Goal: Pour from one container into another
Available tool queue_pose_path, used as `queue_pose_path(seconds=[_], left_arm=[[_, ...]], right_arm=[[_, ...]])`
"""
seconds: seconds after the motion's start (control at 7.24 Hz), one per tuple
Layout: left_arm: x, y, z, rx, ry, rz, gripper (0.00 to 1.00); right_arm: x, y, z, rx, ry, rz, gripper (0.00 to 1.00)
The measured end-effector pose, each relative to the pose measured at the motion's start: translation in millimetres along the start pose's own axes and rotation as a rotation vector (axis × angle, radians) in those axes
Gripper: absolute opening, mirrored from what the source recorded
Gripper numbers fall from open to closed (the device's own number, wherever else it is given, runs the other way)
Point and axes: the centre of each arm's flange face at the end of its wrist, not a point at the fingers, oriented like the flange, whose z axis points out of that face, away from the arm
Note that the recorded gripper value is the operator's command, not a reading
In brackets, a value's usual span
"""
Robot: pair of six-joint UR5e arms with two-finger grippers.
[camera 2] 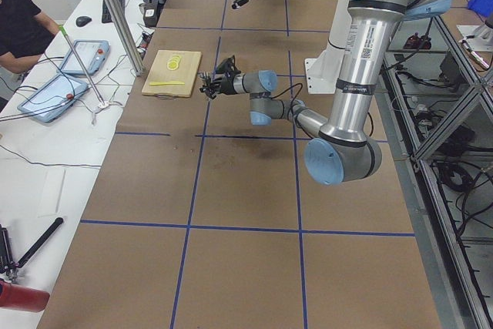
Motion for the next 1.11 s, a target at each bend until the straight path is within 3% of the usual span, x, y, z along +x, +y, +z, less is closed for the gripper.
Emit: queue_pose_path(seconds=[0.28,0.69,1.11], left_arm=[[-52,11,-31,0.047,-0.127,-0.08,0.0],[-74,47,-49,0.158,-0.316,-0.229,0.0],[-37,115,-65,0.2,-0.35,-0.212,0.0]], right_arm=[[40,12,7,0.011,0.069,-0.111,0.0],[71,28,21,0.069,0.03,-0.086,0.0],[75,39,24,0.086,0.01,-0.075,0.0]])
